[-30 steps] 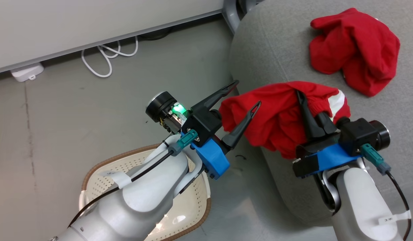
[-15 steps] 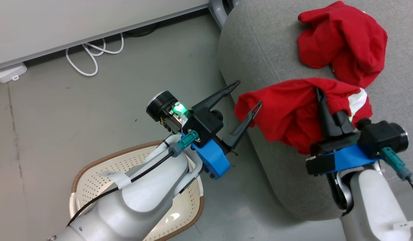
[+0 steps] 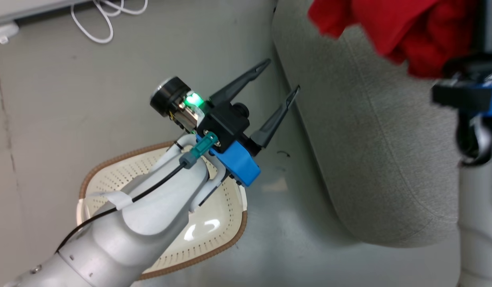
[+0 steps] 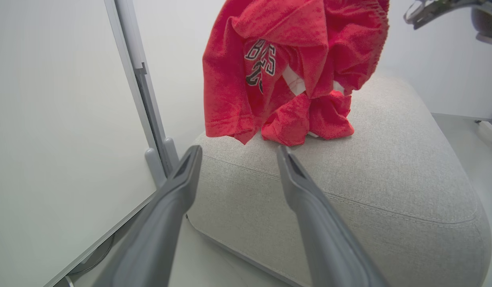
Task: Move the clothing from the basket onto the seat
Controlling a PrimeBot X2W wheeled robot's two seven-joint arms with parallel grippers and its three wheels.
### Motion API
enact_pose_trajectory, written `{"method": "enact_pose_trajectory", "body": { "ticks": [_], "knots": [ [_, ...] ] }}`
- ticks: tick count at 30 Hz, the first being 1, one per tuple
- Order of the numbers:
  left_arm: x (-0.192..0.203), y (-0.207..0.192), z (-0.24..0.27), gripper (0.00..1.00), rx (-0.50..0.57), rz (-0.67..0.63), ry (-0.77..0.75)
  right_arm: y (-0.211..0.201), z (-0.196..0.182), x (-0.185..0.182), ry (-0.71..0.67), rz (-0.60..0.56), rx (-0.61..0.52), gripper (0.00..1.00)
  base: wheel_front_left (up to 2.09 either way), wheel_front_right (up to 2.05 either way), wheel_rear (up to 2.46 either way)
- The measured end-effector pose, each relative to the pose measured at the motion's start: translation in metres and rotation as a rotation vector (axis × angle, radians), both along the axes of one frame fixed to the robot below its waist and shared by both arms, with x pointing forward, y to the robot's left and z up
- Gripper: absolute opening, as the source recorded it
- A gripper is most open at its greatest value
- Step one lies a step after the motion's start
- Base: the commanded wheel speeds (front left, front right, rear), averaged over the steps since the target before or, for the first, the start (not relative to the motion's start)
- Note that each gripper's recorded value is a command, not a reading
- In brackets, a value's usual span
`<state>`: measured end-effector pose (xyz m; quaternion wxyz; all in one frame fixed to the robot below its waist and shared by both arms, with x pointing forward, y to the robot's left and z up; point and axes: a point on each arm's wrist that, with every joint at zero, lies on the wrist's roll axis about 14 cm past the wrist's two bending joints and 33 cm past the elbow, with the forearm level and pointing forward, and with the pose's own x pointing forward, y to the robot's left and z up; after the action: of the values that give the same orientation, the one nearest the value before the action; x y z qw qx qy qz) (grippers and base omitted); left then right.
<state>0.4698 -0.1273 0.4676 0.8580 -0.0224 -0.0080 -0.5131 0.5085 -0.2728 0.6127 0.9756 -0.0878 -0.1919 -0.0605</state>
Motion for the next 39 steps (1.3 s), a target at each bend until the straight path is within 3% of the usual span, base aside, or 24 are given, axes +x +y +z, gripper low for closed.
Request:
{"method": "enact_pose_trajectory", "body": {
  "ticks": [10, 20, 26, 36, 39],
  "knots": [
    [0.033, 0.015, -0.058, 1.0, 0.019, 0.035, 0.066, -0.06, 0.039, 0.051, -0.148, -0.144, -0.092, 0.0, 0.0, 0.0, 0.0],
    [0.042, 0.025, -0.096, 1.0, 0.031, 0.058, 0.12, -0.146, 0.021, 0.049, -0.072, -0.345, -0.17, 0.0, 0.0, 0.0, 0.0],
    [0.045, 0.027, -0.103, 1.0, 0.032, 0.062, 0.129, -0.166, -0.03, 0.048, 0.067, -0.388, -0.132, 0.0, 0.0, 0.0, 0.0],
    [0.046, 0.03, -0.106, 1.0, 0.038, 0.068, 0.13, -0.146, -0.152, 0.043, 0.365, -0.355, -0.018, 0.0, 0.0, 0.0, 0.0],
    [0.046, 0.03, -0.104, 1.0, 0.037, 0.071, 0.126, -0.141, -0.172, 0.039, 0.413, -0.351, 0.012, 0.0, 0.0, 0.0, 0.0]
  ]
}}
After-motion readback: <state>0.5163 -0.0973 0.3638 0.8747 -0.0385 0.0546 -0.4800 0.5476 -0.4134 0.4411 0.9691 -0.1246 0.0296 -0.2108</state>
